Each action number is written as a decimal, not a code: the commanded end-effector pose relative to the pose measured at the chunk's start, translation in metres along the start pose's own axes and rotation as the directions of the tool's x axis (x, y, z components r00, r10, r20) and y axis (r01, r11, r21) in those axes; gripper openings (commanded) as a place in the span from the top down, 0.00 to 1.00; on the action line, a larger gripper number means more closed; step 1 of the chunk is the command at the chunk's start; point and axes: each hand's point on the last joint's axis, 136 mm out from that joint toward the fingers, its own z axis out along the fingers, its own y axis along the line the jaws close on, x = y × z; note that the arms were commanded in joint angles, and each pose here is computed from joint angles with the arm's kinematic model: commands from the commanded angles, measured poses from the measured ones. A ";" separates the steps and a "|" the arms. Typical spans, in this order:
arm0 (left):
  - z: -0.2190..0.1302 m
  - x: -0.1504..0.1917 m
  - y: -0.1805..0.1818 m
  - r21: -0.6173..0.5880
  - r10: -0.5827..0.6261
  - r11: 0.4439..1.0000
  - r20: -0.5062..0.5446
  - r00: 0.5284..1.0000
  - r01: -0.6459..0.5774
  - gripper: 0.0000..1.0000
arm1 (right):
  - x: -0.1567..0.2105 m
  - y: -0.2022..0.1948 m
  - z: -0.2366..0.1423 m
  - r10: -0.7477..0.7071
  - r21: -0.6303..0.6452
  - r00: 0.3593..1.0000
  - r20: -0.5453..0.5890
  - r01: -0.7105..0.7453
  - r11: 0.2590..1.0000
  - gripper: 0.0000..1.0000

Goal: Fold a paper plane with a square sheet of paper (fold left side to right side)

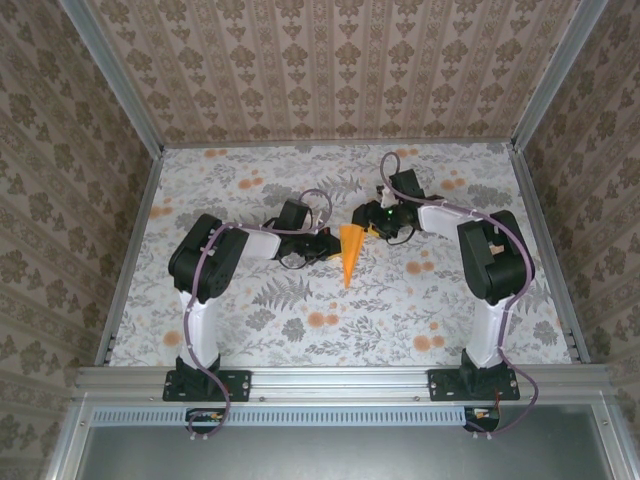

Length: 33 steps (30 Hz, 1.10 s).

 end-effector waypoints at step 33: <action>-0.005 -0.008 -0.004 -0.046 0.067 0.997 0.004 0.998 -0.067 1.00 | 0.025 -0.041 0.032 0.062 0.191 0.988 -0.140 -0.035 0.981 0.45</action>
